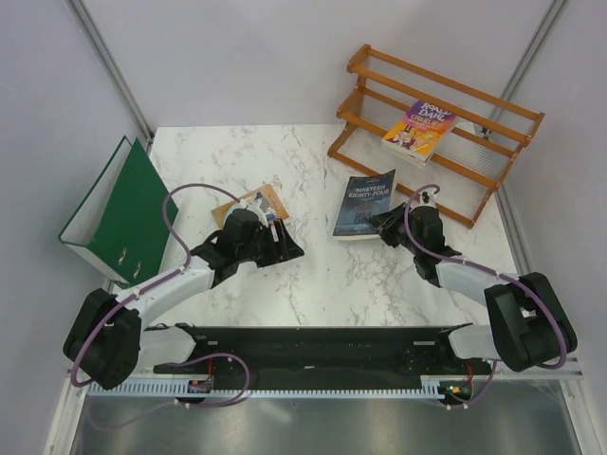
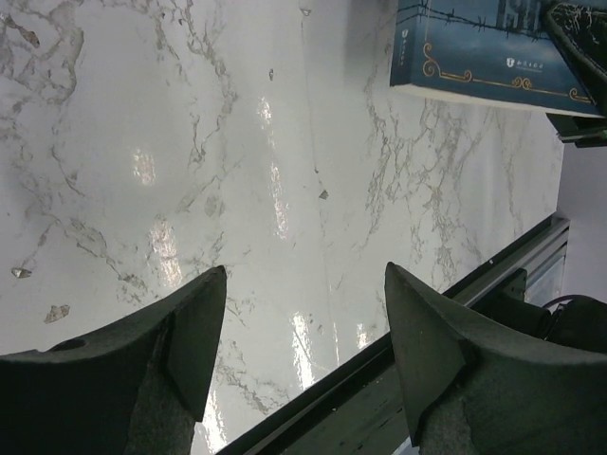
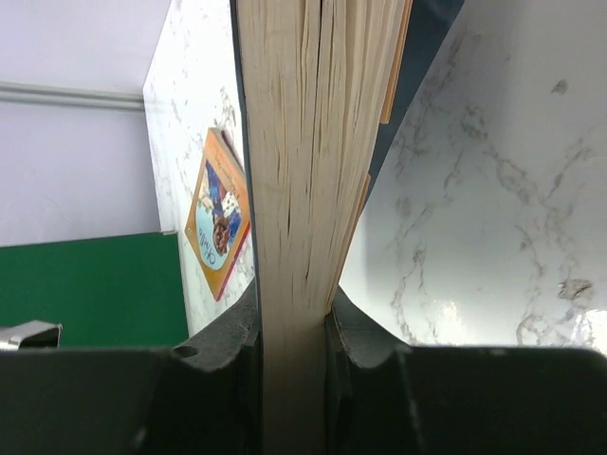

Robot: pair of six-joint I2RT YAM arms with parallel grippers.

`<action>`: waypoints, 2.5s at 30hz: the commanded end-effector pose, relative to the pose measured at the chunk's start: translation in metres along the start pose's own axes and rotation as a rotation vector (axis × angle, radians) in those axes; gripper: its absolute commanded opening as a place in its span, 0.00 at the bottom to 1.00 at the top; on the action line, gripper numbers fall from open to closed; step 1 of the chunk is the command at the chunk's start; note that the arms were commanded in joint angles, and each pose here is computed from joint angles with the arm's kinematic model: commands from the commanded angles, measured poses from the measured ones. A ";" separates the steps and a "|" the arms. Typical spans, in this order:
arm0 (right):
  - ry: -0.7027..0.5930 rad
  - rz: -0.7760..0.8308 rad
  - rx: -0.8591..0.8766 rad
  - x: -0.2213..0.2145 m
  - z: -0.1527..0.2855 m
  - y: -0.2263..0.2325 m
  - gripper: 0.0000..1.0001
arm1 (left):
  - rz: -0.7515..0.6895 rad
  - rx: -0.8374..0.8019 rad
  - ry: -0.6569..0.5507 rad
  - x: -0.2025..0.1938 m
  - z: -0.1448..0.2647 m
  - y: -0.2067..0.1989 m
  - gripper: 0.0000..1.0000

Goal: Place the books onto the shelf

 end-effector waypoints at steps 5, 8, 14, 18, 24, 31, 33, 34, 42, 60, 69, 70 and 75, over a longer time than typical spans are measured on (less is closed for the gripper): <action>-0.185 -0.058 0.152 0.058 -0.010 0.033 0.00 | -0.049 -0.032 -0.007 -0.002 0.006 0.001 0.74; -0.196 -0.067 0.156 0.065 -0.011 0.030 0.00 | -0.052 -0.034 -0.005 -0.004 0.008 0.002 0.74; -0.206 -0.071 0.168 0.071 -0.009 0.027 0.00 | -0.048 -0.032 0.008 -0.008 0.007 0.005 0.73; -0.216 -0.088 0.166 0.073 -0.007 0.023 0.00 | -0.048 -0.037 0.012 -0.009 0.007 0.005 0.73; -0.241 -0.138 0.140 0.081 -0.010 0.007 0.00 | -0.050 -0.040 0.022 -0.013 0.007 0.007 0.73; -0.256 -0.157 0.139 0.096 -0.012 -0.006 0.00 | -0.040 -0.046 0.029 -0.020 0.010 0.012 0.73; -0.264 -0.166 0.129 0.102 -0.013 -0.012 0.00 | -0.041 -0.045 0.031 -0.021 0.010 0.013 0.73; -0.260 -0.168 0.132 0.103 -0.013 -0.013 0.00 | -0.040 -0.045 0.035 -0.022 0.010 0.014 0.73; -0.223 -0.182 0.069 0.107 -0.022 -0.030 0.17 | -0.038 -0.054 0.048 -0.026 0.010 0.015 0.73; -0.154 -0.230 -0.023 0.102 -0.024 -0.061 0.48 | -0.017 -0.055 0.069 -0.038 0.011 0.025 0.72; -0.113 -0.256 -0.044 0.081 -0.010 -0.069 0.48 | -0.016 -0.055 0.069 -0.040 0.012 0.026 0.72; -0.117 -0.254 -0.046 0.081 -0.008 -0.069 0.47 | -0.014 -0.053 0.070 -0.041 0.013 0.027 0.72; -0.172 -0.214 -0.037 0.088 -0.002 -0.065 0.09 | -0.011 -0.051 0.072 -0.043 0.013 0.029 0.71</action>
Point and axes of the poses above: each gripper's point midway between its finger pads, its own z axis back along the fingers, its own y axis along the line the jaws close on, x = y × z, the point moved 3 cm from there along z, back along the fingers, and after that the axes turned 6 degrees about z, right-handed, at the moved point
